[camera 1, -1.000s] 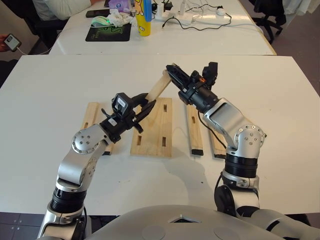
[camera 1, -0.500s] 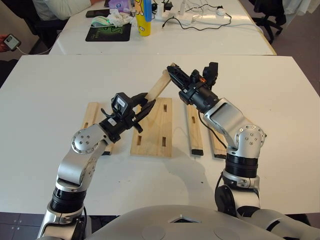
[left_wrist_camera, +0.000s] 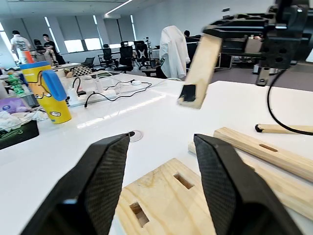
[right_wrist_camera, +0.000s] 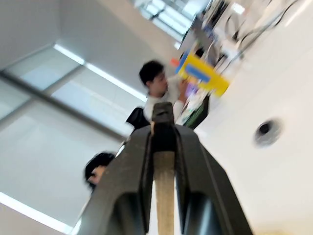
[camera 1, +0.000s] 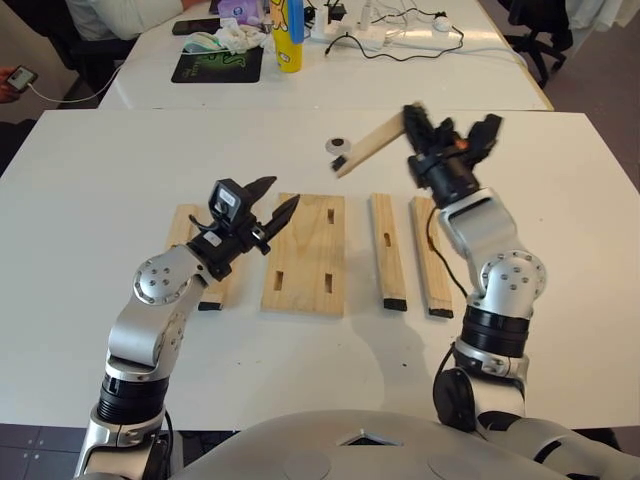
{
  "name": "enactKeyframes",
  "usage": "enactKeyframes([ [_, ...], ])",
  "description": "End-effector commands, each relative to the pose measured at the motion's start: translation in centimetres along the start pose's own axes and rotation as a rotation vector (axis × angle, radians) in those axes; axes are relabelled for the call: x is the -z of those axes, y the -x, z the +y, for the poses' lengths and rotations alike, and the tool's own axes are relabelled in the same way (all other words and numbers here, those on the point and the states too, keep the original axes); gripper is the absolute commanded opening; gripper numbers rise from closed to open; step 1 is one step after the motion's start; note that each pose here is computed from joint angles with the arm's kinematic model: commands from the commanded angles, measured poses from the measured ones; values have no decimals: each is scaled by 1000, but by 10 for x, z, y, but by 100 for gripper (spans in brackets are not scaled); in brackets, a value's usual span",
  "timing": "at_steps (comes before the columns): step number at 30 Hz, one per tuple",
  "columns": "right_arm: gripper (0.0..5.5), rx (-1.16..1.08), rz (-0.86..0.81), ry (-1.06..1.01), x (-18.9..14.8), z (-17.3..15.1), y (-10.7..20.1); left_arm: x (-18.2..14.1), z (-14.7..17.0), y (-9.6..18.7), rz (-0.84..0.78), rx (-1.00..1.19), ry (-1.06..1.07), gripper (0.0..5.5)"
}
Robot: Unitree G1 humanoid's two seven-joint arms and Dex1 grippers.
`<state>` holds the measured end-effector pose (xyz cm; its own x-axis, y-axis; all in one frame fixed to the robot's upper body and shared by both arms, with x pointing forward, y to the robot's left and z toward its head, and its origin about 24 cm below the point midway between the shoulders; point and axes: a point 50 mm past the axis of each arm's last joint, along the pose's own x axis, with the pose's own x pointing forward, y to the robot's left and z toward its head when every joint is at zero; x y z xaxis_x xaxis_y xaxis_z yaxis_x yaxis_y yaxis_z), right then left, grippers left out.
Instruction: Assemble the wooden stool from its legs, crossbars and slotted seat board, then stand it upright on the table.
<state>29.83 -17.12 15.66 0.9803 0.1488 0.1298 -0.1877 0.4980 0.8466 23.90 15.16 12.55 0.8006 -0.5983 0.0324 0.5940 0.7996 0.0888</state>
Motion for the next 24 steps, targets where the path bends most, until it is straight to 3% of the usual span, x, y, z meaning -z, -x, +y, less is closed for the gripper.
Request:
enactKeyframes([
  [1, 43, -5, -52, 371, -13, -3, 10, 0, 21, 1, -16, -149, 38, 216],
  [4, 43, -20, -25, 572, 0, -4, 25, 4, 33, 4, -5, -262, 36, 167],
  [14, 43, 66, -14, 691, 34, -1, 69, 19, 43, 16, 82, -373, 6, 10],
  [24, 43, 158, -2, 673, 54, -16, 70, 28, 42, 18, 147, -414, 2, 0],
])
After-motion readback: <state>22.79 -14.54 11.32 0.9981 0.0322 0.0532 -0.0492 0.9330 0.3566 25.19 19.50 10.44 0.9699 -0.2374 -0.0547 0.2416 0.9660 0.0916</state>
